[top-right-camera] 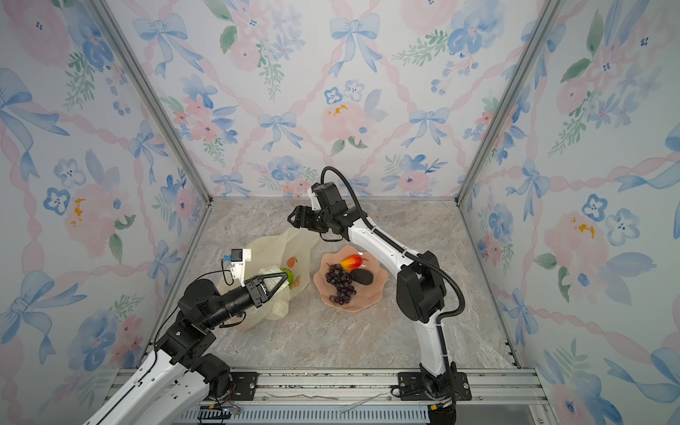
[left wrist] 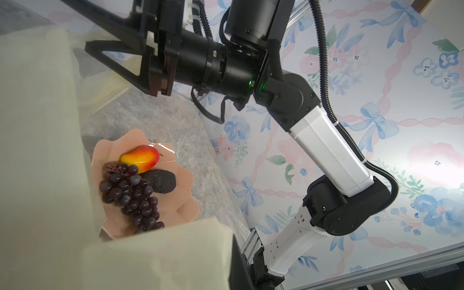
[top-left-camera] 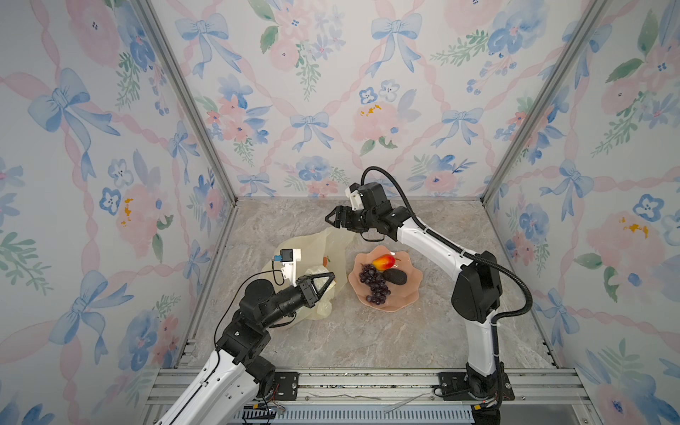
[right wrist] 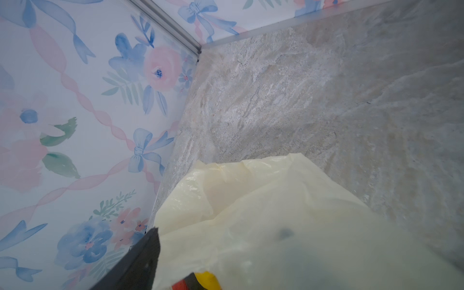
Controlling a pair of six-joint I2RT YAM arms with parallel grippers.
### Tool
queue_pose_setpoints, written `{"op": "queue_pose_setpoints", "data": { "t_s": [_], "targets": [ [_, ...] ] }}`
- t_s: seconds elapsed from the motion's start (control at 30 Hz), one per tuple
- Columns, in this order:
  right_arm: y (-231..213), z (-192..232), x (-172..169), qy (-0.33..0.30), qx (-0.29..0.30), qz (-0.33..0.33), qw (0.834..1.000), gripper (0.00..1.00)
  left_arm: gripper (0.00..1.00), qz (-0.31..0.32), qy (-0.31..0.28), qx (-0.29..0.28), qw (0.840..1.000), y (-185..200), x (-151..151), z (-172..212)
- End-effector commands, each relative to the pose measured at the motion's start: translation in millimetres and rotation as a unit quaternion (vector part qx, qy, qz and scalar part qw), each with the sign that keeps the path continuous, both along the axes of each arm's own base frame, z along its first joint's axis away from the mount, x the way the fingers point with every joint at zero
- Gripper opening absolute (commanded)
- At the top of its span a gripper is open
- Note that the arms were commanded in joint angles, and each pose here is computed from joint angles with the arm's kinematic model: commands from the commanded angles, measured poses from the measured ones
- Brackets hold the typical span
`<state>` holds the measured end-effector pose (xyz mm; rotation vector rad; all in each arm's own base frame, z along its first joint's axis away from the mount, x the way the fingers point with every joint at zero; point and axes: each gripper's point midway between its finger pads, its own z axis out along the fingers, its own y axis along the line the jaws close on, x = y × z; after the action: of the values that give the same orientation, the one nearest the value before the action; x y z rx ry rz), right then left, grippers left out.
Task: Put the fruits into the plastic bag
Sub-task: 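Withdraw the right gripper from the bag, moving it farther from the robot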
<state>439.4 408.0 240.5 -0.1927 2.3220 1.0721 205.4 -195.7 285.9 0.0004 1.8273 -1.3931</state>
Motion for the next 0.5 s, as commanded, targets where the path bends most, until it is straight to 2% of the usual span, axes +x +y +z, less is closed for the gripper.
{"op": "queue_pose_setpoints", "data": {
  "t_s": [0.0,0.23,0.37,0.47],
  "targets": [
    [-15,0,7,0.004,-0.005,-0.002,1.0,0.77,0.0,0.012,-0.023,0.0,1.0,4,4,13],
    [-33,21,-1,0.034,0.05,0.007,0.998,0.78,0.0,0.011,-0.022,0.0,1.0,1,8,10],
    [-41,29,-20,0.055,0.053,0.02,0.997,0.79,0.0,0.004,-0.025,-0.004,1.0,-2,9,12],
    [-45,28,-37,0.082,0.053,0.029,0.995,0.82,0.0,0.024,-0.013,-0.004,1.0,3,13,8]
  ]
}}
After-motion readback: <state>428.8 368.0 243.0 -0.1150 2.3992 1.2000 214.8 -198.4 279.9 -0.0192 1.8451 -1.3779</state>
